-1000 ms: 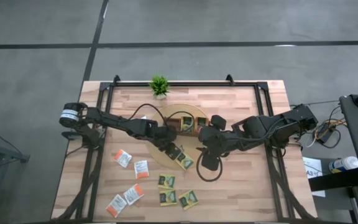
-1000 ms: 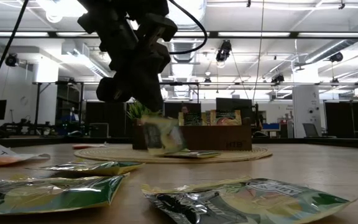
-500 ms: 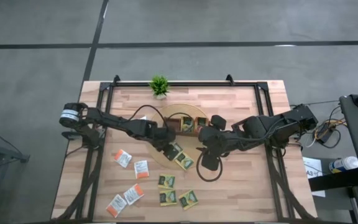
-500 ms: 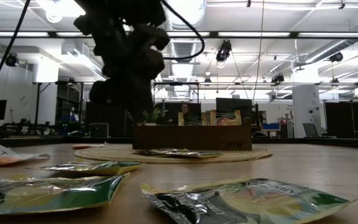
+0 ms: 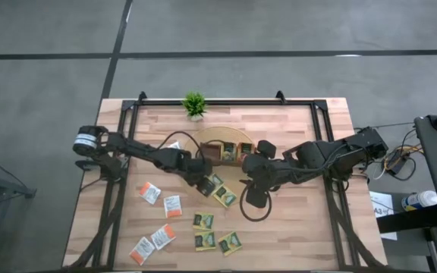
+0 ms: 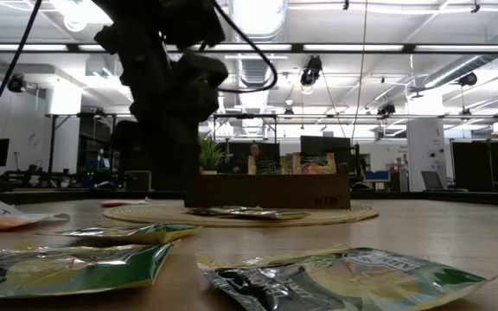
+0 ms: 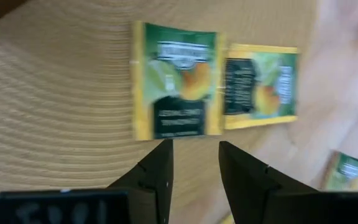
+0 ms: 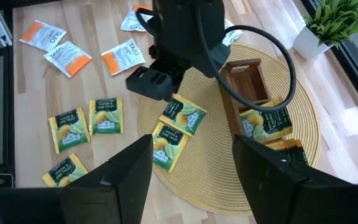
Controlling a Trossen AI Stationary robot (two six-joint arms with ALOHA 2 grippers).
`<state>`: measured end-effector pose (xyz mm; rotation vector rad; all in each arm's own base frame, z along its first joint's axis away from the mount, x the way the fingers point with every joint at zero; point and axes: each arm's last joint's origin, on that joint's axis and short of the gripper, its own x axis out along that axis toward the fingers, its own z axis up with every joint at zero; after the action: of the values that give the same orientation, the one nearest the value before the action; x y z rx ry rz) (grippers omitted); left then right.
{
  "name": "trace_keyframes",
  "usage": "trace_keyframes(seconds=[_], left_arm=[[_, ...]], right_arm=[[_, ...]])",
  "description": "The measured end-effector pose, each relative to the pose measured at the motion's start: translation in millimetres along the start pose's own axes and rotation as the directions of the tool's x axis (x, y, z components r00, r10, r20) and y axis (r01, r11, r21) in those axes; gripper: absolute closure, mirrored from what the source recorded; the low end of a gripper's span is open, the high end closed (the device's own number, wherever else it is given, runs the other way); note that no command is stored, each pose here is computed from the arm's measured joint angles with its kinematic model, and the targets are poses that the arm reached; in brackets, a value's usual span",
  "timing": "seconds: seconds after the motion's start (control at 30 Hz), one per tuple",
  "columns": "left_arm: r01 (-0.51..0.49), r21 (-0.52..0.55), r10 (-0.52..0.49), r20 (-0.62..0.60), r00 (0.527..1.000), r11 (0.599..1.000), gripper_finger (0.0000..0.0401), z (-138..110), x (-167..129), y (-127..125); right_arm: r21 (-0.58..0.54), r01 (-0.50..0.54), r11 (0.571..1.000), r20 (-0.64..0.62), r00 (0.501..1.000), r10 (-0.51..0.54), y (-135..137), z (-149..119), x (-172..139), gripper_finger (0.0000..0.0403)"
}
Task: Pick & Place Tea
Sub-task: Put the yellow tea bag into the middle section of the wooden organizer
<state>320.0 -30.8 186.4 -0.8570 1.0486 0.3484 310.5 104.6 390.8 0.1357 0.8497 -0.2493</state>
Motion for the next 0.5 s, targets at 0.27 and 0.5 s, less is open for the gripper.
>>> trace_keyframes(seconds=[0.27,0.5], left_arm=[[0.023,0.027,-0.023,0.027,0.999,0.999,0.0279,1.4,-4.9,-11.3],[0.053,0.069,-0.058,0.081,0.995,0.996,0.0279,10.9,-15.3,-25.3]], right_arm=[[0.001,0.000,1.000,0.000,1.000,0.000,-0.2,0.1,0.1,0.0183],[0.001,0.000,1.000,0.001,1.000,0.000,-0.1,0.2,0.1,0.0183]])
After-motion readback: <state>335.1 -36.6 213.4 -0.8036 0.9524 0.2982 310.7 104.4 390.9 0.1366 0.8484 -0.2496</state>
